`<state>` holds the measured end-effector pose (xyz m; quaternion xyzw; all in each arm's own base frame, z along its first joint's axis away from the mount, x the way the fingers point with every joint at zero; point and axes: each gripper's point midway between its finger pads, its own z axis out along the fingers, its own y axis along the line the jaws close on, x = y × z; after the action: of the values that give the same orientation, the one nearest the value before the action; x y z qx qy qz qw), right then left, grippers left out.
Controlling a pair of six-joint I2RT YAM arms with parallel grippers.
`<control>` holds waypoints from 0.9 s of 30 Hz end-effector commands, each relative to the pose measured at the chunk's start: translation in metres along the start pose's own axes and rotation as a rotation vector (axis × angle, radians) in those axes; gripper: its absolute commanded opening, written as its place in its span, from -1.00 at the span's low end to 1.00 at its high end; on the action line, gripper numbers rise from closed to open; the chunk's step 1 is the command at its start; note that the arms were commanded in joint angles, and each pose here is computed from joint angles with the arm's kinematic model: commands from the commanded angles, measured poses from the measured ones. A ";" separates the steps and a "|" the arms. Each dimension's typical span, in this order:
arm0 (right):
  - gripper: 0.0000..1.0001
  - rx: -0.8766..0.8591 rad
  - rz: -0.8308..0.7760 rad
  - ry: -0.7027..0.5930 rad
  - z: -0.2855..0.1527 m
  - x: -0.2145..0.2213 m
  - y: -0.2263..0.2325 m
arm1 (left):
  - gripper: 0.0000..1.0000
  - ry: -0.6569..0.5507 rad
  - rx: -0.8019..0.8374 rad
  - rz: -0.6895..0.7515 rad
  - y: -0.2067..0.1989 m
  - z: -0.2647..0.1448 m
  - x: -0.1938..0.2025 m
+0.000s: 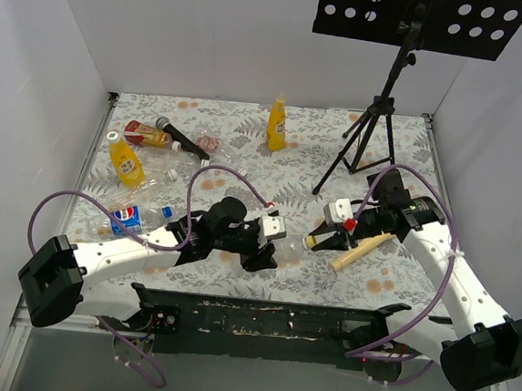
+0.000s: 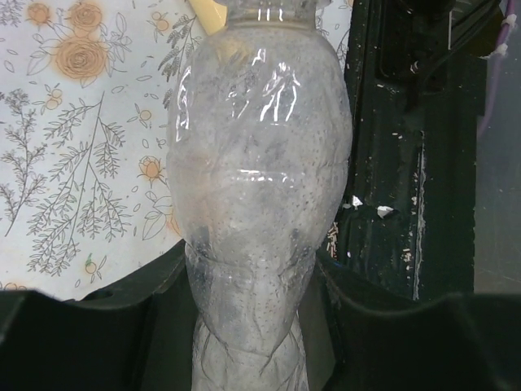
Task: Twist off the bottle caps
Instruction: Unscrew the bottle cap from the plastic bottle.
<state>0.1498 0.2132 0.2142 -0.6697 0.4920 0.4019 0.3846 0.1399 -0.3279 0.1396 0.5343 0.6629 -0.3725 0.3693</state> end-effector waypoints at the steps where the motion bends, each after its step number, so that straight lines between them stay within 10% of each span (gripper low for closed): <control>1: -0.97 0.024 -0.447 0.085 -0.010 0.003 -0.016 | -0.69 -0.032 0.183 0.004 -0.031 0.000 -0.019; 9: -0.96 -0.003 -0.507 0.059 -0.005 0.013 0.003 | -0.68 -0.034 0.206 -0.019 -0.034 0.005 -0.018; 27: 0.32 0.169 -0.047 0.048 -0.019 -0.008 -0.008 | -0.68 -0.002 0.044 -0.042 -0.009 0.005 -0.001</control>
<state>0.1505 0.2017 0.2055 -0.6783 0.4920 0.3401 0.4267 0.1293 -0.3348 0.1273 0.5291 0.6748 -0.4007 0.3228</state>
